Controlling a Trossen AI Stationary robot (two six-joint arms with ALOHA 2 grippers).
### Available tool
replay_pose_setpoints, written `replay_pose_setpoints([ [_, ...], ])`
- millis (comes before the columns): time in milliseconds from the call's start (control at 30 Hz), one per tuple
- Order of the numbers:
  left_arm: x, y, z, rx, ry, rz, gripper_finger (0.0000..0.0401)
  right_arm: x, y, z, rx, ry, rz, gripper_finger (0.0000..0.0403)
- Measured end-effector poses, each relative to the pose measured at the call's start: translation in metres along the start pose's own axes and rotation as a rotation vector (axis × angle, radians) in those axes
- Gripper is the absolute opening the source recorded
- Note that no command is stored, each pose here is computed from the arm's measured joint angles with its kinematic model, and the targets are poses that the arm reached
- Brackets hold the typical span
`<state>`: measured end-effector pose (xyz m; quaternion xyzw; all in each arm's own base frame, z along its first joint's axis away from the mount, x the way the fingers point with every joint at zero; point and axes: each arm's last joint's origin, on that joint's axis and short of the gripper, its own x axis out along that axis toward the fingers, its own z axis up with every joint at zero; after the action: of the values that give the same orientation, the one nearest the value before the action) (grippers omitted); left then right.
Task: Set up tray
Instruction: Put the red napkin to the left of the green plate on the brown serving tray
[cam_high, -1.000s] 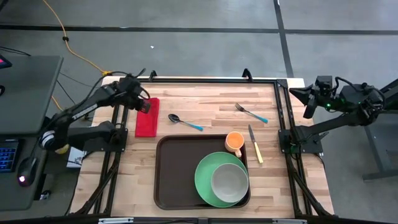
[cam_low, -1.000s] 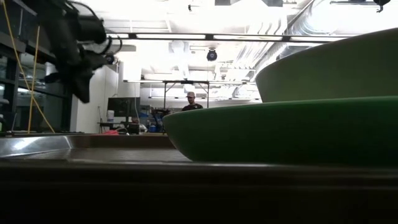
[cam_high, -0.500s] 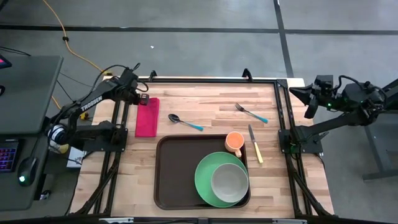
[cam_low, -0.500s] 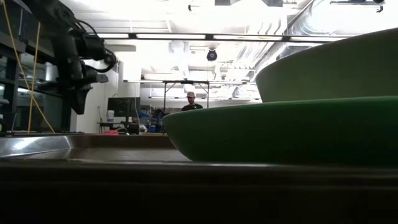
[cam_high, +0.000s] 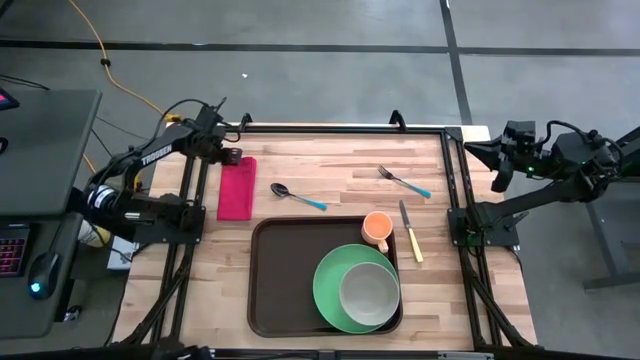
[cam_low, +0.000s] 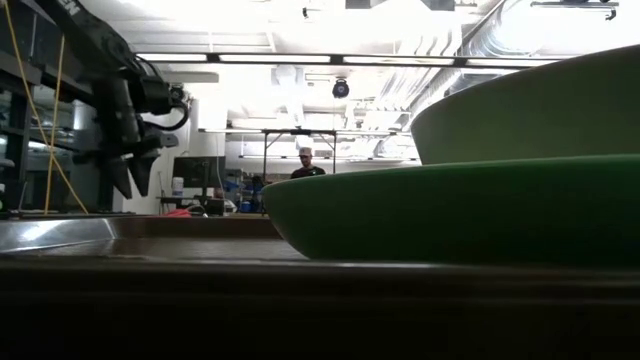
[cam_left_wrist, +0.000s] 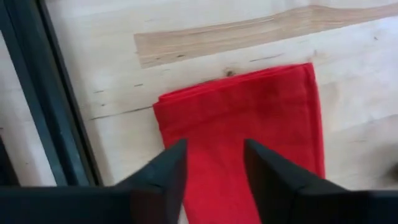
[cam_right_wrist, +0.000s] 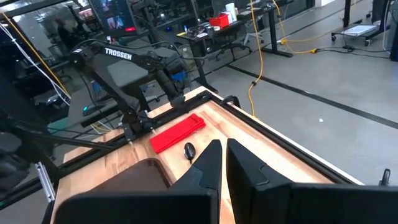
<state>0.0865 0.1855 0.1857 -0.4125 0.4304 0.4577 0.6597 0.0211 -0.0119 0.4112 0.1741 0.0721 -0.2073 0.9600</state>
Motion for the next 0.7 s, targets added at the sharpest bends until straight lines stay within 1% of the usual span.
replay_pose_setpoints([
  [167, 0.006, 0.0, 0.003, 0.0, 0.006, 0.017, 0.0274, 0.0, 0.0, 0.0, -0.011, 0.0, 0.0, 0.0],
  [300, 0.01, 0.001, 0.003, 0.0, 0.023, 0.053, 0.0311, 0.0, 0.0, 0.0, -0.011, 0.0, 0.0, 0.0],
  [433, 0.016, 0.002, 0.003, -0.001, 0.049, 0.065, 0.0325, 0.0, 0.0, 0.0, -0.01, -0.001, 0.002, 0.0],
  [567, 0.023, 0.003, 0.004, -0.002, 0.072, 0.088, 0.0326, 0.0, 0.0, 0.0, -0.01, -0.001, 0.003, 0.0],
  [700, 0.031, 0.003, 0.005, -0.004, 0.098, 0.086, 0.0326, 0.0, 0.0, 0.0, -0.01, -0.001, 0.004, 0.0],
])
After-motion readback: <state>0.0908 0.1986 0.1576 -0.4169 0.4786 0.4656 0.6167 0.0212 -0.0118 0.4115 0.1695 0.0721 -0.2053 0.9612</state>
